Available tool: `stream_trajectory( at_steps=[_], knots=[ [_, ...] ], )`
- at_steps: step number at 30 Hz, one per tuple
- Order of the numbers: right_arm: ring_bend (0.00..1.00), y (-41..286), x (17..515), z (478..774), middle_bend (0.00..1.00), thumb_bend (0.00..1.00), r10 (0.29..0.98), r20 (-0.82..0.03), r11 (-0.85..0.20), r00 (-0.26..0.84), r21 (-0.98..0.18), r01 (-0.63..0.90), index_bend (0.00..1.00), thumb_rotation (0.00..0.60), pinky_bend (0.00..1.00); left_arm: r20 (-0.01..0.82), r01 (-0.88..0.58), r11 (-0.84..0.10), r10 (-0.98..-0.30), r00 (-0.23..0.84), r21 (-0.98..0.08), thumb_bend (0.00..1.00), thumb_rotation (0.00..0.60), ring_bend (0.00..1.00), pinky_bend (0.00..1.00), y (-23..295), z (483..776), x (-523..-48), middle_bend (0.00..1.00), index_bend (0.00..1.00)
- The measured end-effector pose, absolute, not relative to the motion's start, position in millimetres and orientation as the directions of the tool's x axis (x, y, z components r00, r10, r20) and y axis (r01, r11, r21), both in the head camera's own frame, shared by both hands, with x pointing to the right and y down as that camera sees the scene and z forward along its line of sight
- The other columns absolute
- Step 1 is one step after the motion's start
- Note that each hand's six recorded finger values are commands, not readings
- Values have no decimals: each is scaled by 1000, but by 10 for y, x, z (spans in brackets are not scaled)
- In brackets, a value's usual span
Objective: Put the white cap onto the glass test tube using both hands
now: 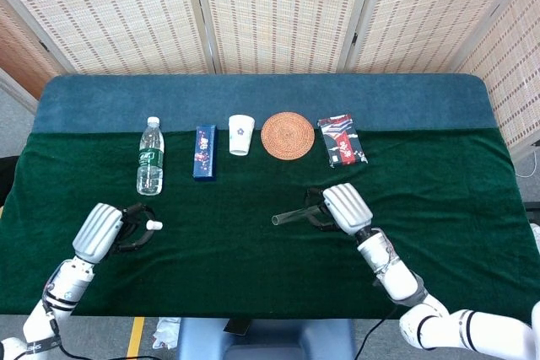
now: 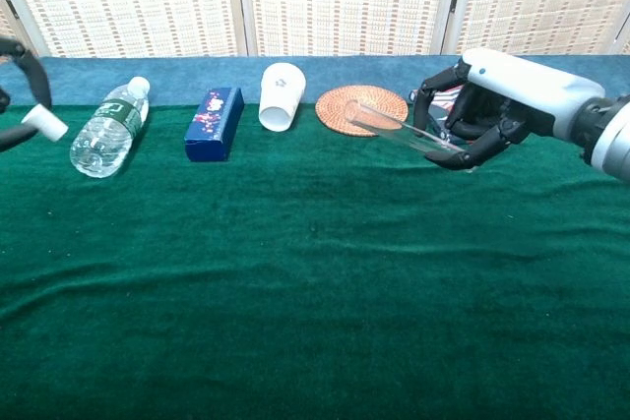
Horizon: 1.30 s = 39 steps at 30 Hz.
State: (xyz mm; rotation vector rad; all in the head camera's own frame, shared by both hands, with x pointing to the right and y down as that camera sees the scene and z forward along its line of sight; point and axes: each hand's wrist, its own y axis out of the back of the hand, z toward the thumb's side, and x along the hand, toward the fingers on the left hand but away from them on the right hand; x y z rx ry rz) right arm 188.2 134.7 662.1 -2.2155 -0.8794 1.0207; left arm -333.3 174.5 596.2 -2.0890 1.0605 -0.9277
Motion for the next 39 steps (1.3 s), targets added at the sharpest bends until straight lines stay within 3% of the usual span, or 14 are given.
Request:
stream_trajectory(
  at_steps=[5, 16, 29, 39],
  knots=[
    [1000, 1450, 1699, 6637, 994, 639, 733, -452, -668, 507, -618, 415, 901, 600, 1000, 200, -436, -425, -858, 473, -793, 466, 600, 921, 850, 1707, 5851, -3084, 1000, 586],
    [1000, 1544, 1215, 6706, 994, 646, 701, -466, -710, 540, -524, 470, 906, 600, 1000, 85, -429, -373, -828, 555, -823, 465, 600, 921, 850, 1639, 5692, -2650, 1000, 595],
    [1000, 1615, 924, 6710, 994, 647, 692, -470, -721, 547, -473, 506, 911, 600, 1000, 11, -380, -310, -787, 617, -872, 465, 600, 920, 850, 1675, 5674, -2267, 1000, 598],
    [1000, 1609, 862, 6716, 994, 647, 698, -469, -716, 541, -456, 528, 913, 600, 1000, -1, -364, -298, -772, 636, -882, 466, 600, 920, 850, 1703, 5650, -2148, 1000, 599]
  ],
)
